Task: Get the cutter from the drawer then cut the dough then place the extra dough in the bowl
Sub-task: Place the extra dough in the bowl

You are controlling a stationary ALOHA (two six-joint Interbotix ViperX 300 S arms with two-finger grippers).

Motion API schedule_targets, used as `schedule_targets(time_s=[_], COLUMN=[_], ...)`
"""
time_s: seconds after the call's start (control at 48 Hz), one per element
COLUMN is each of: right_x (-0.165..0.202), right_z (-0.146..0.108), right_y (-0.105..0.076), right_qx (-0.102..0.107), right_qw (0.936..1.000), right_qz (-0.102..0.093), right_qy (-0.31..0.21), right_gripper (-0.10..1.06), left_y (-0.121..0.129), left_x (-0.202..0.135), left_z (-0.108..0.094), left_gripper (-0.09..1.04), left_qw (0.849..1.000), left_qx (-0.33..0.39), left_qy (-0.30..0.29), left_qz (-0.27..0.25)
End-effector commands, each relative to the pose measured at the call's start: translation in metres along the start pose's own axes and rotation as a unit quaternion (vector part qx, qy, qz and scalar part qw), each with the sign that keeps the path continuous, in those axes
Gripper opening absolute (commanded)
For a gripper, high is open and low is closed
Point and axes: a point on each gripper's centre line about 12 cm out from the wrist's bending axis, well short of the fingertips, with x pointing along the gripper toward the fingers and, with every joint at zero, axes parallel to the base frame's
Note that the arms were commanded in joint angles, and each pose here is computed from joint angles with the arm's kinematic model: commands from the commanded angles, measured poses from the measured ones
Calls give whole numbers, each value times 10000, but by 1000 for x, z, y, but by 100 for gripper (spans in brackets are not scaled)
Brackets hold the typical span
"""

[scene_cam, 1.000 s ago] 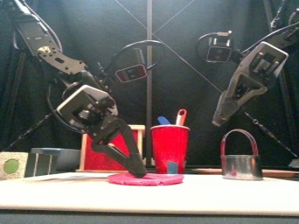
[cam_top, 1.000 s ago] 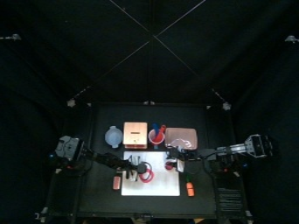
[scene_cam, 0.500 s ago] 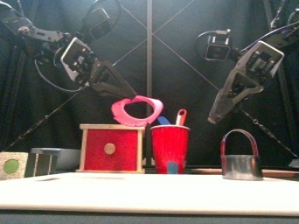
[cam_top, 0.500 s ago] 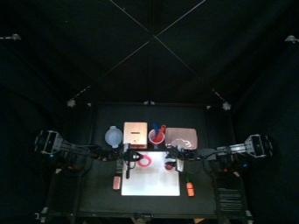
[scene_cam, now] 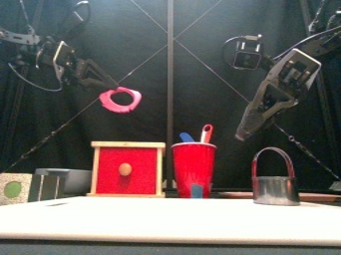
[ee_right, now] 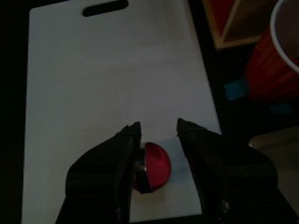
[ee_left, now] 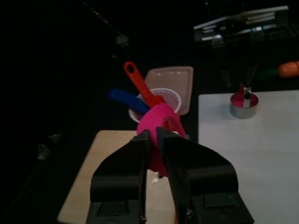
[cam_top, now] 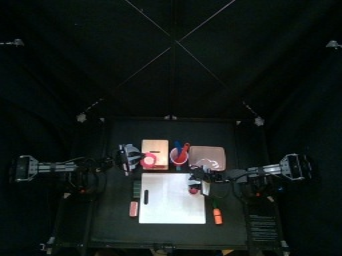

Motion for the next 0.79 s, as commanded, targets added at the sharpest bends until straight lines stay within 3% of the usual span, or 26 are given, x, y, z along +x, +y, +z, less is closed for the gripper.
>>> schedule_targets(time_s=[0.021,0.208,0.375,0.792], right_x=[-2,-2,-2,4], right_z=[12,12,11,9], right_y=[0,0,0,-4], right_qx=[-2,-2,-25,-7], right_qw=[9998,9998,9998,9999], right_qz=[7,6,2,-52], right_qy=[-200,-216,-208,-147], right_gripper=[77,77,77,77], left_y=[15,33,44,34], left_x=[-18,-41,-47,-24], left_z=[6,-12,-39,-94], left_gripper=[57,57,57,57], left_qw=[9996,9979,9931,9766], left_qx=[-93,-245,-427,-518], left_qy=[-129,131,699,2019], left_qz=[234,585,838,537])
